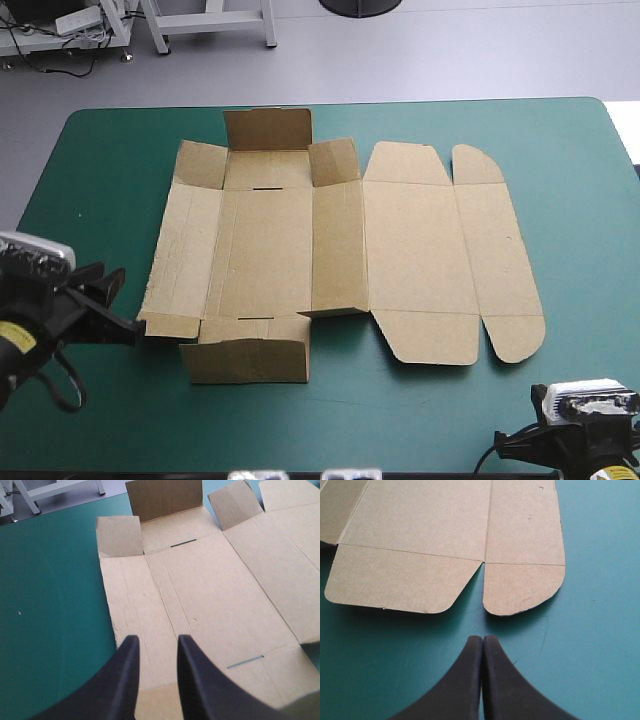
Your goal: Fold the box
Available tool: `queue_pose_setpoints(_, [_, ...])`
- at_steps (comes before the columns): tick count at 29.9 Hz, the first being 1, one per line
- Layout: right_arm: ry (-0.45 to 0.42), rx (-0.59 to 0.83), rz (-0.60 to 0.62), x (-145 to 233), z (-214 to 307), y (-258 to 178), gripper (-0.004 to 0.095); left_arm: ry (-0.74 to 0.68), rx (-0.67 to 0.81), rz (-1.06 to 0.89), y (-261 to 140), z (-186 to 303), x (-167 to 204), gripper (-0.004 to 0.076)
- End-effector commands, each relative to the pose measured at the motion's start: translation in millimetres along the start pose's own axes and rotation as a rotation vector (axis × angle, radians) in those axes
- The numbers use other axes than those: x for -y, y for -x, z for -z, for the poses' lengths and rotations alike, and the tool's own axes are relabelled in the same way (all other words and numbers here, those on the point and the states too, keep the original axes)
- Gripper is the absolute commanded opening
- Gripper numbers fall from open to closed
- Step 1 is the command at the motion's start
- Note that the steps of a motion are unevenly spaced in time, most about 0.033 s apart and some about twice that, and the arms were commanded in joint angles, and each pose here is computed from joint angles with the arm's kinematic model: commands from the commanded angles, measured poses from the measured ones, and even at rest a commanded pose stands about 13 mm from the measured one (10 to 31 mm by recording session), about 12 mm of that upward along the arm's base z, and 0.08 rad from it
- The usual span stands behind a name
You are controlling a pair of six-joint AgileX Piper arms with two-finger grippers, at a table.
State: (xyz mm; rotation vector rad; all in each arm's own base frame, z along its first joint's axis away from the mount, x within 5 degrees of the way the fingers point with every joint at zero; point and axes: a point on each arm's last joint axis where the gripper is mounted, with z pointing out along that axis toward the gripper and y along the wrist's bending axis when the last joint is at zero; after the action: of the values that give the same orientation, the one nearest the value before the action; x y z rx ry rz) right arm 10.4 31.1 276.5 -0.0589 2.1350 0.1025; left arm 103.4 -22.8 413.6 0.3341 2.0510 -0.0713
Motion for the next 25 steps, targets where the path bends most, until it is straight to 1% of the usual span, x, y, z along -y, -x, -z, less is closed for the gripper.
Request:
queue_pose_setpoints(1, [-0.008, 0.070, -0.001, 0.6, 3.2, 11.4, -0.0024, 0.043, 0.092, -0.041, 35.9, -15.9, -6.7, 0.0189])
queue_pose_setpoints(10, [-0.012, 0.069, -0.003, 0.9, 3.2, 11.3, -0.0023, 0.125, 0.025, -0.133, 72.5, -67.2, -19.0, 0.0189])
queue_pose_setpoints(14, [-0.015, 0.068, -0.001, 1.2, 3.2, 11.1, -0.0024, 0.193, 0.039, -0.205, 81.0, -78.1, -25.6, 0.0189])
queue_pose_setpoints(17, [-0.020, 0.066, -0.004, 1.7, 3.2, 11.0, -0.0023, 0.246, 0.047, -0.217, 83.4, -83.9, -30.2, 0.0188])
queue_pose_setpoints(21, [-0.057, 0.061, -0.027, 5.2, 3.3, 10.5, -0.0023, 0.311, 0.057, -0.243, 86.4, -91.8, -35.9, 0.0146])
queue_pose_setpoints(25, [-0.062, 0.060, -0.025, 5.5, 3.3, 10.4, -0.0024, 0.426, 0.012, -0.278, 85.8, -106.1, -46.2, 0.0085])
